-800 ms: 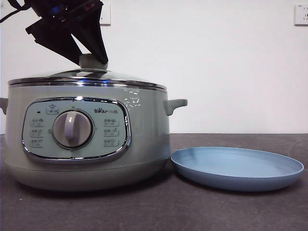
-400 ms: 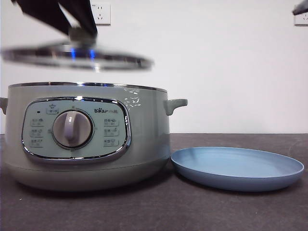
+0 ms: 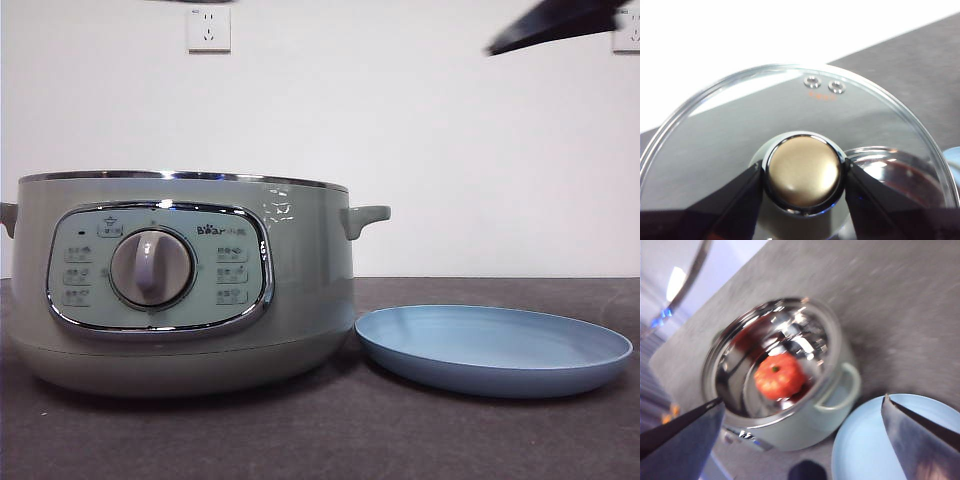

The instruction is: Take the pumpkin out from the steamer,put the pumpkin in the blue plate,close the lid

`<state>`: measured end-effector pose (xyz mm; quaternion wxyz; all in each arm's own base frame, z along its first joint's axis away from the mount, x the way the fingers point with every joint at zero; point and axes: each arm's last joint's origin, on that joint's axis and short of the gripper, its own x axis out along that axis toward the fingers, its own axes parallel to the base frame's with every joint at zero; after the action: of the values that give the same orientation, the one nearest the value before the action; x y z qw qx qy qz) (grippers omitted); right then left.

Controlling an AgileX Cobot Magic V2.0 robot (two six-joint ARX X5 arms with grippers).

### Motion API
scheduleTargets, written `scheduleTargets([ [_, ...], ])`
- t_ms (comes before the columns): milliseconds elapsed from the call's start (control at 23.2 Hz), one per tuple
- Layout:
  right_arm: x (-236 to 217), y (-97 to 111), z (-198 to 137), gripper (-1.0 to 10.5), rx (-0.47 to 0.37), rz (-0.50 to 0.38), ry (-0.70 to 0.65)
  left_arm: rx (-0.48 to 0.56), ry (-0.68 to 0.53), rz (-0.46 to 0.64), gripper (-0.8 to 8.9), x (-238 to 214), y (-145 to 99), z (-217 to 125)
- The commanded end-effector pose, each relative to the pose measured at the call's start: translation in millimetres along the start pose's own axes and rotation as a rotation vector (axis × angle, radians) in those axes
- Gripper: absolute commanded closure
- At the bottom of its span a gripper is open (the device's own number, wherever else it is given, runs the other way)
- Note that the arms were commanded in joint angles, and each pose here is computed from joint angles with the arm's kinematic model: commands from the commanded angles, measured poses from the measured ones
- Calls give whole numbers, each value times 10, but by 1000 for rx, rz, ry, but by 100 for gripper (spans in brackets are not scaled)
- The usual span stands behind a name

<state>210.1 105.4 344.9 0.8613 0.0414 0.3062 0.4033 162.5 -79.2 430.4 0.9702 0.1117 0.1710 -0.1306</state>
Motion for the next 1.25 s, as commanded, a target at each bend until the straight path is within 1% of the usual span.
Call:
scheduleTargets([
  [43, 250, 91, 140, 378, -56, 56, 79, 16, -70, 78, 822, -231, 87, 95],
  [172, 535, 191, 274, 378, -97, 107, 162, 20, -67, 136, 822, -382, 140, 88],
  [302, 833, 307, 390, 378, -143, 146, 228, 20, -66, 139, 822, -482, 162, 54],
  [431, 1263, 515, 499, 377, -247, 71, 334, 30, -31, 144, 822, -520, 170, 6],
  [517, 1543, 635, 511, 377, -263, 84, 410, 39, 0, 154, 822, -520, 171, -24],
  [560, 1662, 685, 497, 377, -272, 91, 438, 42, 10, 152, 822, -519, 170, -34],
  [603, 1785, 727, 472, 377, -290, 78, 458, 45, 17, 152, 822, -518, 169, -41],
  [733, 2083, 820, 327, 378, -372, 9, 511, 45, 18, 152, 822, -518, 169, -41],
  [819, 2246, 846, 202, 378, -418, -37, 553, 45, 18, 152, 822, -517, 169, -41],
  [862, 2319, 848, 151, 378, -441, -46, 567, 45, 18, 152, 822, -517, 169, -41],
  [1121, 2648, 759, -62, 386, -449, -49, 616, 45, 19, 152, 822, -517, 169, -42],
  [1164, 2656, 758, -63, 422, -450, -50, 613, 45, 18, 152, 822, -517, 169, -41],
  [1207, 2659, 758, -58, 517, -451, -50, 607, 45, 19, 152, 822, -517, 169, -42],
  [1250, 2659, 757, -57, 673, -451, -52, 606, 45, 19, 152, 822, -517, 169, -42],
])
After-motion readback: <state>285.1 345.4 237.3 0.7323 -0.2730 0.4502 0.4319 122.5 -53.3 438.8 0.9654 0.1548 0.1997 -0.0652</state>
